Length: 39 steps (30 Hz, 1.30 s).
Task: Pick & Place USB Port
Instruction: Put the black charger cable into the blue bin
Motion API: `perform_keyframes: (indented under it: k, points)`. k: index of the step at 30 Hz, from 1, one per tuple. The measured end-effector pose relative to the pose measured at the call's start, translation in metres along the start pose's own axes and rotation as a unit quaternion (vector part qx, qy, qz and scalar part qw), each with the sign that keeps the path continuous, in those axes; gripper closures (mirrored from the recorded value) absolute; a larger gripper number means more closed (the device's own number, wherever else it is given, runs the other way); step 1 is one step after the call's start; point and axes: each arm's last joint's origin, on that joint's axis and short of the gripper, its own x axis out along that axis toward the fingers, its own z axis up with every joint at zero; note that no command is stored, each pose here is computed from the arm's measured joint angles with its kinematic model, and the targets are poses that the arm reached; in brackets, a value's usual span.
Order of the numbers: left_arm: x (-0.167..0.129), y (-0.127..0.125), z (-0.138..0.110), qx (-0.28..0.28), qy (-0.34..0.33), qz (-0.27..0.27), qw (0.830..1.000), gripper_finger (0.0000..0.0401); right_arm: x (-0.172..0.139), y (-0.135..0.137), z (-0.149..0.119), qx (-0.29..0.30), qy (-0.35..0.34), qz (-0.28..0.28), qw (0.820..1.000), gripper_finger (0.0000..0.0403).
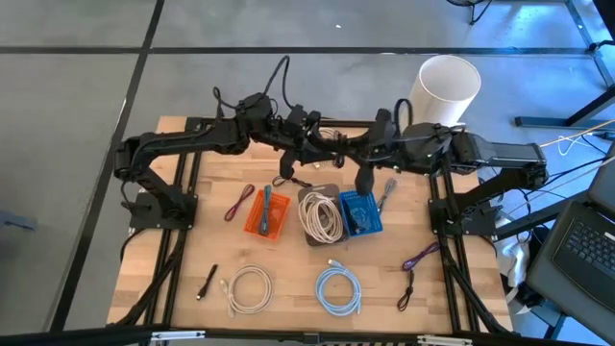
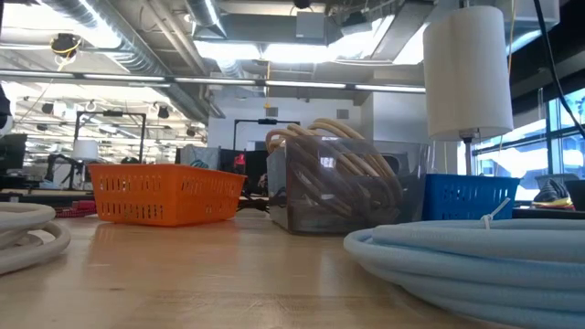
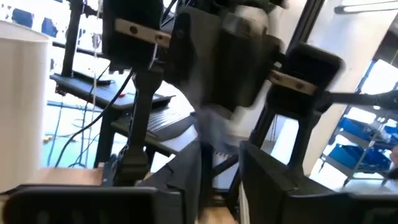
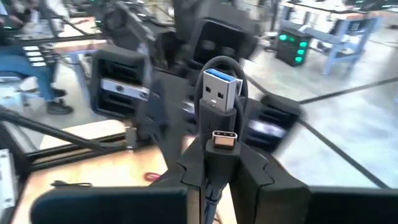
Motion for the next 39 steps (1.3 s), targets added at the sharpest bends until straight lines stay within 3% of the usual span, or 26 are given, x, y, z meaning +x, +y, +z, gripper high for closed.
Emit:
perform_keyframes:
  k: [5, 10, 16, 21, 28, 34, 39]
  points:
    - [-0.03, 0.002, 0.004, -0.019, 0.072, 0.053, 0.996, 0.0246, -0.029, -0.015, -0.002, 0.038, 0.019, -0.044, 0.998, 0.0362]
    - [-0.066, 0.001, 0.003, -0.051, 0.148, 0.147, 0.977, 0.0225, -0.051, -0.024, -0.016, 0.11, 0.082, -0.063, 0.989, 0.0362]
    - [-0.095, -0.004, -0.003, -0.055, 0.215, 0.298, 0.929, 0.0231, -0.06, -0.023, -0.043, 0.181, 0.199, -0.114, 0.956, 0.0362]
    - [-0.106, -0.005, -0.008, -0.05, 0.243, 0.386, 0.889, 0.0238, -0.056, -0.012, -0.057, 0.206, 0.253, -0.141, 0.935, 0.0362]
    - [-0.111, -0.004, -0.012, -0.047, 0.265, 0.431, 0.861, 0.0238, -0.033, 0.009, -0.074, 0.193, 0.316, -0.153, 0.916, 0.0362]
    - [-0.114, -0.005, -0.015, -0.048, 0.285, 0.439, 0.85, 0.0235, -0.017, 0.016, -0.096, 0.19, 0.408, -0.218, 0.866, 0.0362]
    - [-0.114, -0.005, -0.016, -0.047, 0.293, 0.439, 0.848, 0.0235, 0.004, 0.021, -0.114, 0.219, 0.418, -0.2, 0.859, 0.0362]
